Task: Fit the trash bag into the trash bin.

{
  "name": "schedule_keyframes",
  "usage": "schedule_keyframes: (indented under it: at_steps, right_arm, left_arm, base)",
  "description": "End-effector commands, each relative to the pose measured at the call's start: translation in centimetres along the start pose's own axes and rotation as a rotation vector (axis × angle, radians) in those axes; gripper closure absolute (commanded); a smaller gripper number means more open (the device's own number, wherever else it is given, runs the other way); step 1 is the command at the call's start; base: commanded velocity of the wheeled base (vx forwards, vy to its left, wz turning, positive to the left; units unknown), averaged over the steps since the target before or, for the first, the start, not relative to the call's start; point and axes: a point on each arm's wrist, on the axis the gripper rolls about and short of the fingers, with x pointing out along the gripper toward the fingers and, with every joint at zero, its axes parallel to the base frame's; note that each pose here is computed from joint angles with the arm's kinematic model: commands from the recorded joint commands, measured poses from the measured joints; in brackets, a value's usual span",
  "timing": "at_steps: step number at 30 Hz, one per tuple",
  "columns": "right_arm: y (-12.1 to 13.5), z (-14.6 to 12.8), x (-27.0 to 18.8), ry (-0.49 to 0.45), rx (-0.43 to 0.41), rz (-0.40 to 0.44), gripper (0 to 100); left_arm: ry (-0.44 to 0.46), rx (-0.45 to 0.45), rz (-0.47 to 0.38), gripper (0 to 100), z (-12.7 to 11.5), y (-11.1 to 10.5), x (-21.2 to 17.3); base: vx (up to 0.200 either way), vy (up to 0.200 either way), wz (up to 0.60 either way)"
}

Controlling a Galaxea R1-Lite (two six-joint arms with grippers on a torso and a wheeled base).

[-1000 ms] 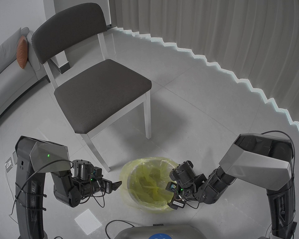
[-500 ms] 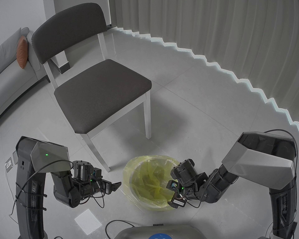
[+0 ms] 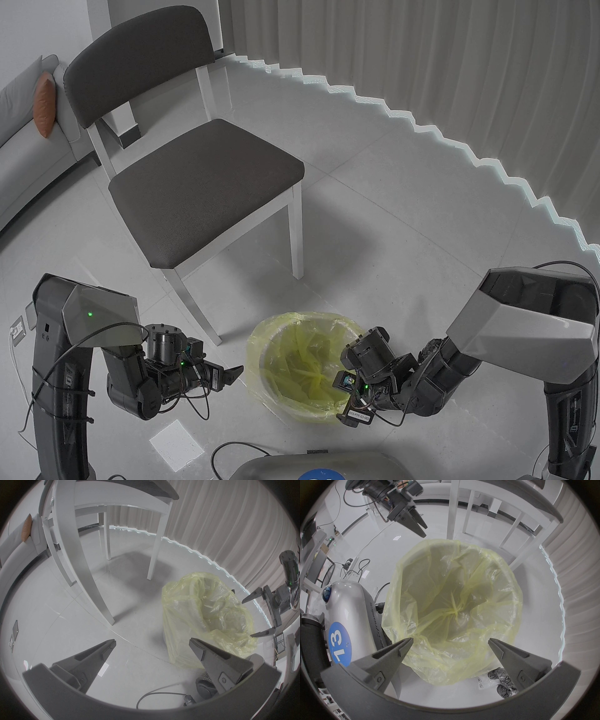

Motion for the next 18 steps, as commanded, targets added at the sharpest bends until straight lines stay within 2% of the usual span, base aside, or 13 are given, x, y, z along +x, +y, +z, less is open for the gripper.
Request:
schedule_keyframes:
  at_steps: [1, 13, 18]
  right_arm:
    - [0.9, -0.1, 0.3, 0.014, -0.019, 0.02, 0]
    - [1.5, -0.5, 3.0, 0.043, -0.022, 0.033, 0]
    - [0.8, 0.0, 3.6, 0.043, -0.011, 0.025, 0]
  left_arm:
    - [0.008, -0.004, 0.003, 0, -0.2, 0.1, -0.1]
    - [0.004, -0.005, 0.006, 0, -0.5, 0.3, 0.3]
    - [0.004, -0.005, 0.006, 0, -0.5, 0.3, 0.4]
  base:
    - [0.0, 0.0, 0.0]
    - [0.0, 0.0, 0.0]
    - [0.0, 0.0, 0.0]
